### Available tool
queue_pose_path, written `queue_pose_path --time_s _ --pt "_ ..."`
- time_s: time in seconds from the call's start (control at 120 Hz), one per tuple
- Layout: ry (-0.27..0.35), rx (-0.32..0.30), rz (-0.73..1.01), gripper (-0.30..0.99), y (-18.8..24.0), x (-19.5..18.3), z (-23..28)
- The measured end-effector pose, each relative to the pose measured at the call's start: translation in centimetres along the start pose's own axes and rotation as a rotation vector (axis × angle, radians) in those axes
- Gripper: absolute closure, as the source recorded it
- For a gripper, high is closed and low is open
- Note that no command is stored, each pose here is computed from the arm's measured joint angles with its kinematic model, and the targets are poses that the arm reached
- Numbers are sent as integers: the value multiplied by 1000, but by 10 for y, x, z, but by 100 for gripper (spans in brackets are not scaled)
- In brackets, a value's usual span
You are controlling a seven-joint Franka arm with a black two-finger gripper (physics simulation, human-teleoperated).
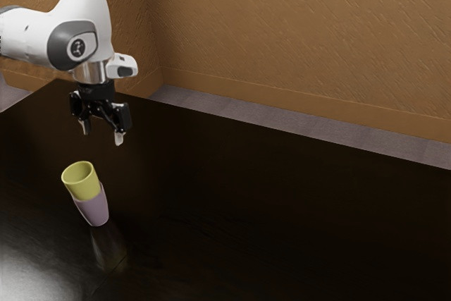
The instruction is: Place the left cup onto the right cup
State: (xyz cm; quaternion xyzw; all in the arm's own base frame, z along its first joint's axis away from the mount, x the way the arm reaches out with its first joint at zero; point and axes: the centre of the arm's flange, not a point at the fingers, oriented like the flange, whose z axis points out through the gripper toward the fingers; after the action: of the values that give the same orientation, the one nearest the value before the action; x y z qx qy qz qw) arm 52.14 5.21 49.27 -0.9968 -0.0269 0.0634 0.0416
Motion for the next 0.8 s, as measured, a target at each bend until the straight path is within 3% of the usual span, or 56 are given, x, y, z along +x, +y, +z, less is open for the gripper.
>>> queue_pose_path --time_s 0.3,0.8 --pt "18 -20 49 0 28 4 -34" --pt "23 -19 74 0 40 7 -53"
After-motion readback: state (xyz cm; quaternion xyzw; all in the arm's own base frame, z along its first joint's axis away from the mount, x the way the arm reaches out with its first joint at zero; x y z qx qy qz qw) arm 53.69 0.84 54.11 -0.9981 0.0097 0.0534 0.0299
